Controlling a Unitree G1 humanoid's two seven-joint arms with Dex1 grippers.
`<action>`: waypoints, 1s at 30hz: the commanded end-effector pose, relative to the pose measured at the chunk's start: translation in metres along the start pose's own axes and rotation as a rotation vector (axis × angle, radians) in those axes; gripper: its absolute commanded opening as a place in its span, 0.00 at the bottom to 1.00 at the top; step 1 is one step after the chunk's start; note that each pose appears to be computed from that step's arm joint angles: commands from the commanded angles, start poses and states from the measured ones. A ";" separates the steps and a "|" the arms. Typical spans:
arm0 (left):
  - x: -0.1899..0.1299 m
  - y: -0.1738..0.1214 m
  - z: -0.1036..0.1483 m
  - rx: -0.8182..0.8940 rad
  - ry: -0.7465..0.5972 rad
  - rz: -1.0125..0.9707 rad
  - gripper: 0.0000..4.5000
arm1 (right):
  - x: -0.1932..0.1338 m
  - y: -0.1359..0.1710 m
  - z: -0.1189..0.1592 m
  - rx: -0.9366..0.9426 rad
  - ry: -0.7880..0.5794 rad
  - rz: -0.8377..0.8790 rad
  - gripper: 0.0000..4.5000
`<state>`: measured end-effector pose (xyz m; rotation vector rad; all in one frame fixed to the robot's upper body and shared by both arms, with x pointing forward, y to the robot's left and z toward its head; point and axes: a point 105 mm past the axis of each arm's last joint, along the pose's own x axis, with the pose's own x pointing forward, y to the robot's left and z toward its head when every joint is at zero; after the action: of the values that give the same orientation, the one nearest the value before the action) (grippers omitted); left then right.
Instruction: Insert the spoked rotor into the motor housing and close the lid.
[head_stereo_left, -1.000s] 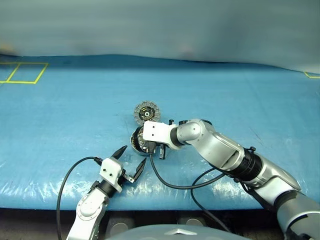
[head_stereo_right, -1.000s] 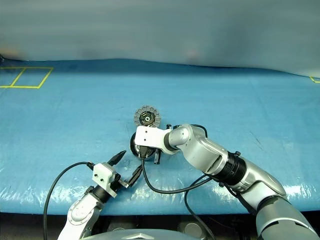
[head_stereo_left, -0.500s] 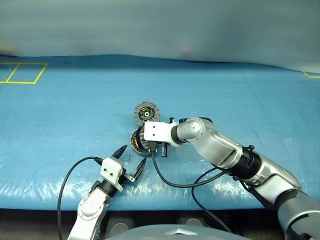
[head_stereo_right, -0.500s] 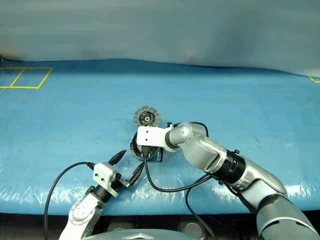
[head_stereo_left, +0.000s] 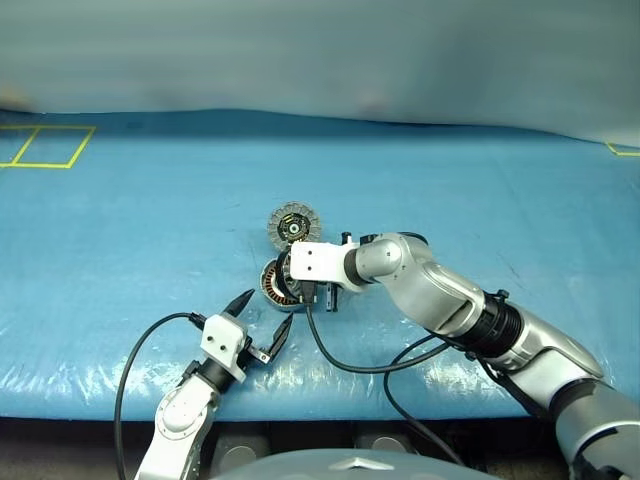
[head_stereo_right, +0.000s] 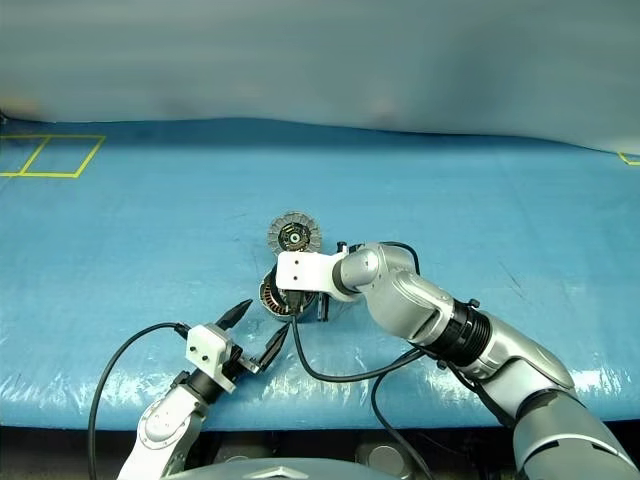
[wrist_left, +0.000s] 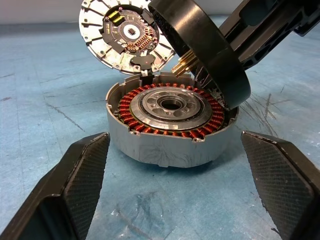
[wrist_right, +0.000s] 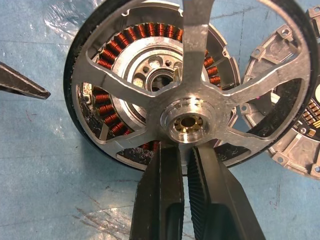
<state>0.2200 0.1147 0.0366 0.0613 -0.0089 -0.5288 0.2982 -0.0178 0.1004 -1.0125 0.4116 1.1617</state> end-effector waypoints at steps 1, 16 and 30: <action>0.000 -0.001 0.005 0.016 -0.022 0.000 1.00 | -0.001 -0.004 0.001 -0.014 -0.002 -0.020 0.01; 0.001 -0.004 0.006 0.005 -0.023 -0.016 1.00 | -0.005 -0.006 0.005 0.006 -0.026 -0.028 0.40; 0.003 -0.006 0.007 0.004 -0.023 -0.027 1.00 | -0.015 -0.017 0.035 0.116 -0.194 -0.132 0.40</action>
<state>0.2200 0.1121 0.0359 0.0608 -0.0034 -0.5405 0.3008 -0.0036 0.1201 -0.8529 0.3212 1.1128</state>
